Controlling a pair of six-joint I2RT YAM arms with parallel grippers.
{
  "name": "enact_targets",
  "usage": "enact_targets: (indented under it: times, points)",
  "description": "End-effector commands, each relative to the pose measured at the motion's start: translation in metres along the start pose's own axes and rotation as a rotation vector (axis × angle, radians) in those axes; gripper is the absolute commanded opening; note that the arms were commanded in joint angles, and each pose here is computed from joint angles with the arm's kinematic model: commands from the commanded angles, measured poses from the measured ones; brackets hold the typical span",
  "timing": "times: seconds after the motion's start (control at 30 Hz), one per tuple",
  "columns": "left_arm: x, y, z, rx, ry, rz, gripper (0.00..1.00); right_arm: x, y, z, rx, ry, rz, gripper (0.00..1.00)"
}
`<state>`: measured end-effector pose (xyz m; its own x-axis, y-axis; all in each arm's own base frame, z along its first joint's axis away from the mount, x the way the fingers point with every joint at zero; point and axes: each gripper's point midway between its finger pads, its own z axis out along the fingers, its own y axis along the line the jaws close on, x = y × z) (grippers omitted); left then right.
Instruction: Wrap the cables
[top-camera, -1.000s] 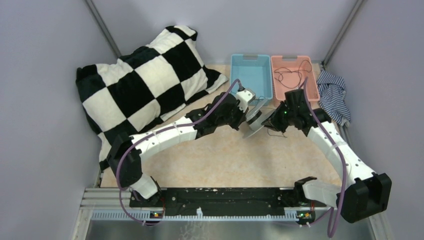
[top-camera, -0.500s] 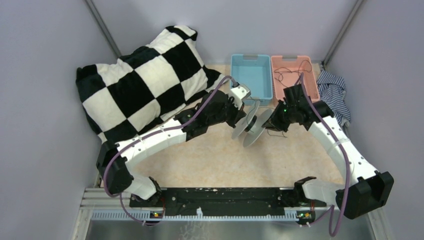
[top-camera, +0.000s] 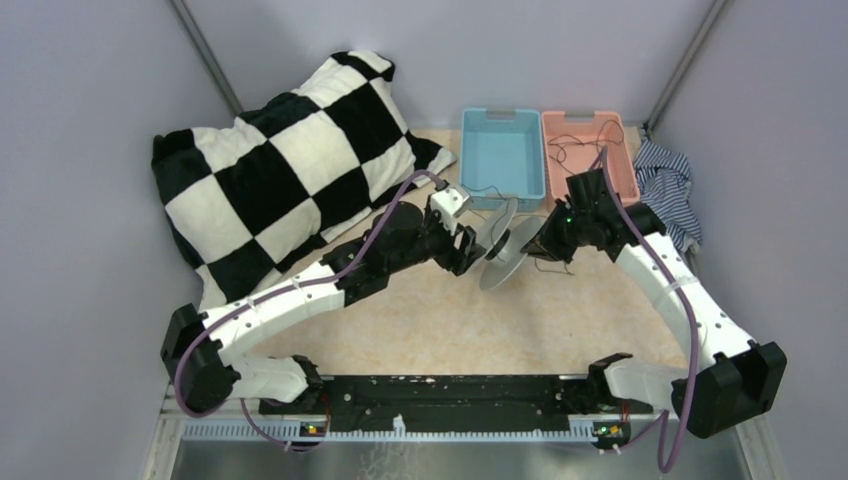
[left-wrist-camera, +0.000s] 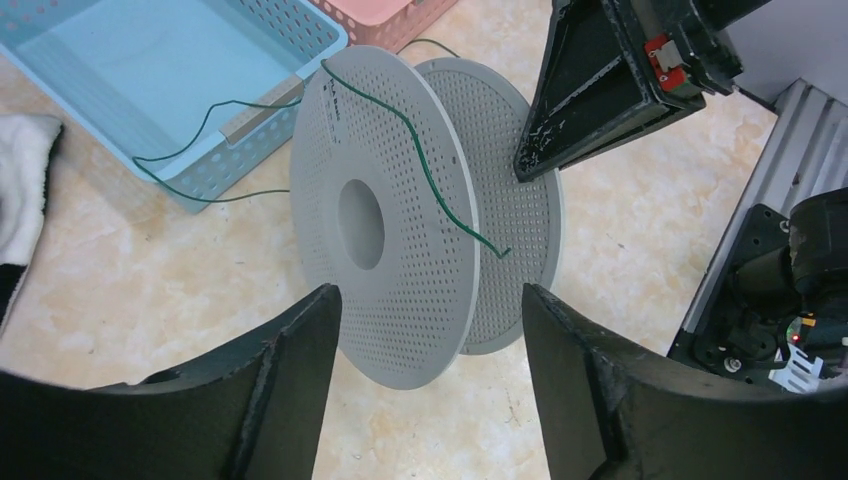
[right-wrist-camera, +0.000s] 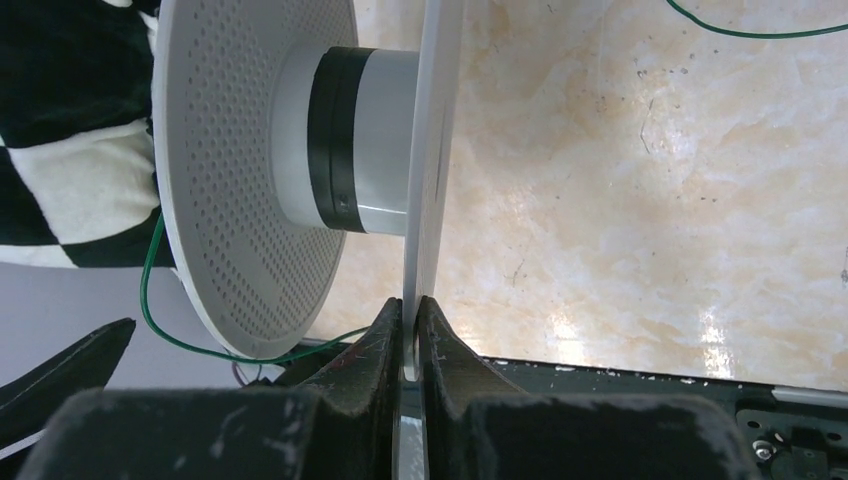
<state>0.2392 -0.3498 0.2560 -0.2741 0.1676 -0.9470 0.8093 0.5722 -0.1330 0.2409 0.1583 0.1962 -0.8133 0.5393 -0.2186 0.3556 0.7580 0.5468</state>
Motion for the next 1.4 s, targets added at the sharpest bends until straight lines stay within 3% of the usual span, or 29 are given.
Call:
enact_targets:
  times: [0.0, 0.27, 0.7, 0.93, 1.13, 1.37]
  points:
    - [-0.026, -0.004, -0.006, 0.020, -0.135, 0.015, 0.75, -0.005, 0.025, -0.003, -0.098, -0.020, -0.009, 0.00]
    - [-0.021, -0.010, 0.005, -0.038, -0.154, 0.056, 0.98, -0.006, 0.028, -0.002, -0.102, -0.023, 0.003, 0.00]
    - [0.008, 0.007, 0.034, -0.272, -0.116, 0.134, 0.99, -0.005, 0.034, -0.001, -0.122, -0.016, 0.006, 0.00]
    - [0.020, 0.010, 0.043, -0.295, -0.073, 0.116, 0.98, -0.005, 0.034, 0.000, -0.122, -0.017, 0.010, 0.00]
    - [0.021, 0.008, 0.046, -0.288, -0.075, 0.088, 0.85, -0.005, 0.035, 0.002, -0.128, -0.014, 0.010, 0.00]
    - [0.007, -0.001, 0.048, -0.247, -0.109, 0.065, 0.92, -0.004, 0.035, 0.002, -0.133, -0.013, 0.012, 0.00]
